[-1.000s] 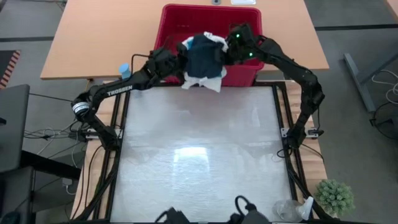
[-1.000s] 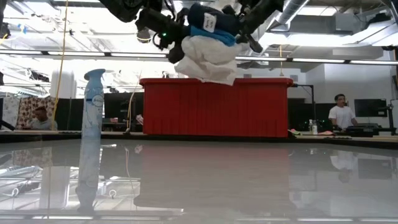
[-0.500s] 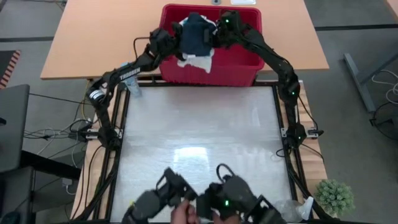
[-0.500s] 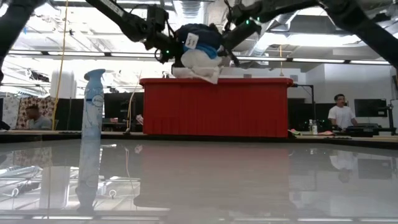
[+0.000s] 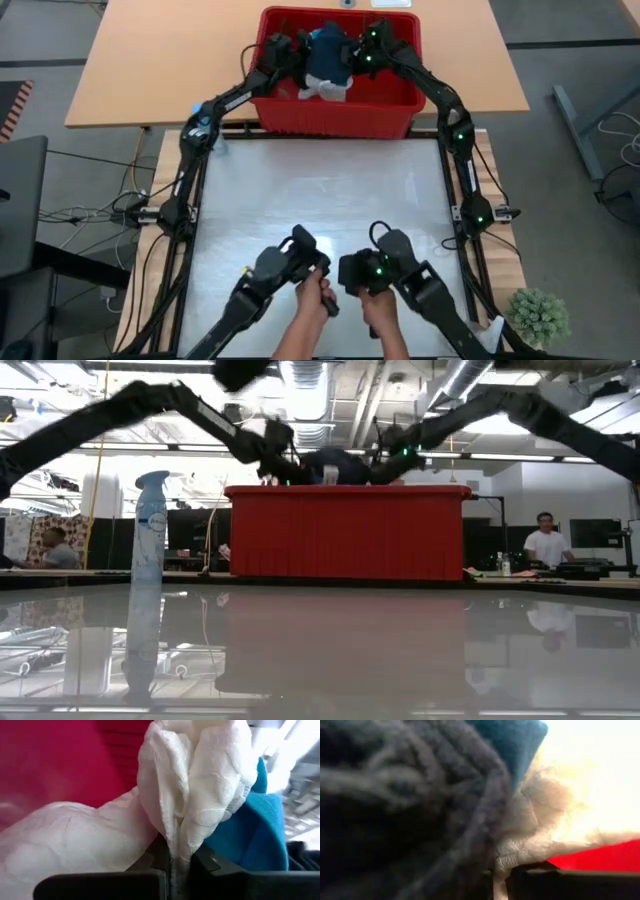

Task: Fold laundry
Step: Put the folded stacked clothes into the red laundry bin

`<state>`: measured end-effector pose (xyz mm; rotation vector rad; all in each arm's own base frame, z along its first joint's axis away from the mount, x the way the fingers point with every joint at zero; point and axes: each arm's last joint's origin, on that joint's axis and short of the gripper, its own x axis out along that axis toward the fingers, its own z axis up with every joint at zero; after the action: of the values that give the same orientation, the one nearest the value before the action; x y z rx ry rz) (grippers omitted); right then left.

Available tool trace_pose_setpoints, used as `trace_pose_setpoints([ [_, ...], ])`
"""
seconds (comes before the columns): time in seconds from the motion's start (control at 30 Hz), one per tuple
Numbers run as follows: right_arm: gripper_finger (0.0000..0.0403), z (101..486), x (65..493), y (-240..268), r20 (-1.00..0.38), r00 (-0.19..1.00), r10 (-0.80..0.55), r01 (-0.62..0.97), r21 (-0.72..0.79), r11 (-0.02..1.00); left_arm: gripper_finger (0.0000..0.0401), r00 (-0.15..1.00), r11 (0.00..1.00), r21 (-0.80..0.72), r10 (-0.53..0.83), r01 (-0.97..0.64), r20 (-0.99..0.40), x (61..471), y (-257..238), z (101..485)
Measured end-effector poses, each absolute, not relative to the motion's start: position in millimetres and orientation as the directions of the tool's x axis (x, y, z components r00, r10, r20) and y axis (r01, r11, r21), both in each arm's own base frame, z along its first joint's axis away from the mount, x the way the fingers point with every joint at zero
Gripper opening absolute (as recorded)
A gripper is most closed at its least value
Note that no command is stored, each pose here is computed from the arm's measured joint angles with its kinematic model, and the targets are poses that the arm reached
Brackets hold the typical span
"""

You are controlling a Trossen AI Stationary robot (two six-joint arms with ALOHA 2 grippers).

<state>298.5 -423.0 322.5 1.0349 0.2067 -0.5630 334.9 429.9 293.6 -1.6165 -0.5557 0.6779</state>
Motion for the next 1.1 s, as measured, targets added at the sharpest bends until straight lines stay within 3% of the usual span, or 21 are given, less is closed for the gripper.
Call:
trace_pose_setpoints([
  [0.2, 0.0037, 265, 292, -452, -0.500, 0.807, -0.315, 0.586, 0.746, 0.316, 0.0017, 0.687, -0.338, -0.940, 0.671, -0.051, -0.279, 347, 451, 222],
  [0.3, 0.0037, 248, 288, -462, -0.511, 0.801, -0.313, 0.593, 0.748, 0.298, 0.0017, 0.679, -0.355, -0.934, 0.675, -0.045, -0.289, 348, 455, 211],
  [0.5, 0.0037, 221, 287, -469, -0.561, 0.773, -0.296, 0.632, 0.717, 0.292, 0.0020, 0.538, -0.473, -0.867, 0.696, -0.157, -0.477, 342, 454, 177],
  [0.6, 0.0050, 223, 287, -469, -0.555, 0.775, -0.304, 0.631, 0.705, 0.322, 0.0029, 0.537, -0.440, -0.882, 0.709, -0.171, -0.458, 338, 458, 180],
  [0.77, 0.0148, 226, 284, -473, -0.542, 0.770, -0.338, 0.635, 0.701, 0.324, 0.0068, 0.549, -0.367, -0.913, 0.734, -0.176, -0.400, 334, 464, 187],
  [0.93, 0.0232, 229, 279, -477, -0.516, 0.783, -0.348, 0.616, 0.719, 0.320, 0.0118, 0.531, -0.233, -0.958, 0.798, -0.167, -0.287, 320, 478, 199],
  [1.1, 0.0257, 236, 273, -482, -0.485, 0.796, -0.364, 0.595, 0.740, 0.314, 0.0153, 0.521, -0.154, -0.954, 0.810, -0.256, -0.271, 305, 488, 200],
])
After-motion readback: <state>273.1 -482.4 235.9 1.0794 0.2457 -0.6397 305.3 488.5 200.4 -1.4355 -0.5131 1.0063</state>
